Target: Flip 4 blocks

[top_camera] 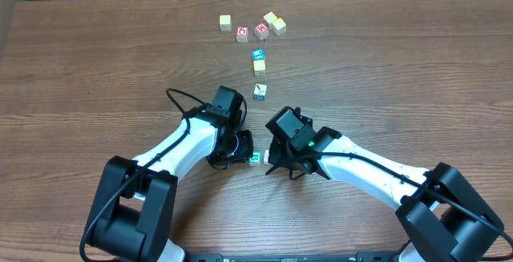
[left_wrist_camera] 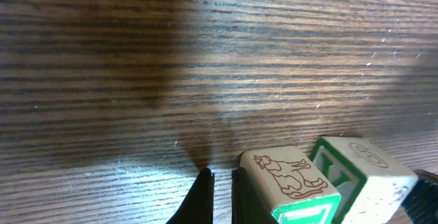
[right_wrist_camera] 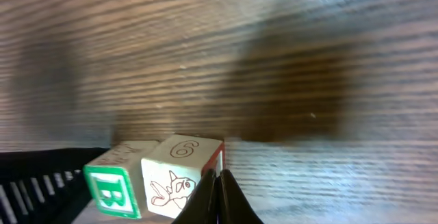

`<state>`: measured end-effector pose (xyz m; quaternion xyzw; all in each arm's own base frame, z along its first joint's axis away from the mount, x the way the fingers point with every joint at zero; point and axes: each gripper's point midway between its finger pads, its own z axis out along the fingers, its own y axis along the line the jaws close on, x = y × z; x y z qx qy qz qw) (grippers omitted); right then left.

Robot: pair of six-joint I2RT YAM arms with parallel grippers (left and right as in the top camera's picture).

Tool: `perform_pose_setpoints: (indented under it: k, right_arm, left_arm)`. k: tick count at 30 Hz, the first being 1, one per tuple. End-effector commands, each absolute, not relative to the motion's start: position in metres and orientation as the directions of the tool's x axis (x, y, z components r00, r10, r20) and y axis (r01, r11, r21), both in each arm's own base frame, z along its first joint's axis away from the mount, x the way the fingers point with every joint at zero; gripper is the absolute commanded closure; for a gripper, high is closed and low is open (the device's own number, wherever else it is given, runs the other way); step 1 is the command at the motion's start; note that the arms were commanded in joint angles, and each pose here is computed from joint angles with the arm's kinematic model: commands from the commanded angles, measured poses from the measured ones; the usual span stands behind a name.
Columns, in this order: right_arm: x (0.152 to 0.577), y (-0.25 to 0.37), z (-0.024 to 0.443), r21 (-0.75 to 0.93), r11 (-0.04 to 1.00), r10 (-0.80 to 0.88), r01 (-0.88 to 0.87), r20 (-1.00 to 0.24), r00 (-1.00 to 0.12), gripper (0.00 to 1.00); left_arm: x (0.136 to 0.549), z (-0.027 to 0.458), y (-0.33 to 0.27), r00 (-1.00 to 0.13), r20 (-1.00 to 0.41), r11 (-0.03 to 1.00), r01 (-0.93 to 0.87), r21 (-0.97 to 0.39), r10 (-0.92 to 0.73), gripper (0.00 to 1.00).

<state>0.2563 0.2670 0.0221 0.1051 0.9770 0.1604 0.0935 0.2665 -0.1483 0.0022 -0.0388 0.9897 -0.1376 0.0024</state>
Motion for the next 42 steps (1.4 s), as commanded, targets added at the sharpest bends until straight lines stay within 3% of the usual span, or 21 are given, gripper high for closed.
perform_pose_setpoints:
  k: [1,17,39,42]
  right_arm:
    - [0.2595,0.2657,0.0206,0.325,0.933,0.217,0.152,-0.174,-0.961,0.96]
    - [0.2631,0.2612,0.0202,0.300,0.944,0.200,0.133,-0.206,-0.958,0.96]
    - [0.2554,0.2680,0.0203,0.331,0.936,0.185,0.124,-0.160,-0.970,0.95]
    - [0.2609,0.2611,0.0203,0.292,0.954,0.136,0.072,-0.206,-0.969,0.96]
  left_arm:
    - [0.2718,0.0033,-0.1544,-0.999,-0.008,0.958,-0.040,-0.285,-0.044,0.96]
    - [0.2763,0.0056,-0.1614,-0.997,-0.009,0.944,-0.073,-0.322,-0.080,0.96]
    - [0.2706,0.0055,-0.1619,-0.987,0.042,0.933,-0.159,-0.323,-0.154,0.96]
    - [0.2726,0.0043,-0.1580,-0.987,0.028,0.940,-0.159,-0.302,-0.159,0.96]
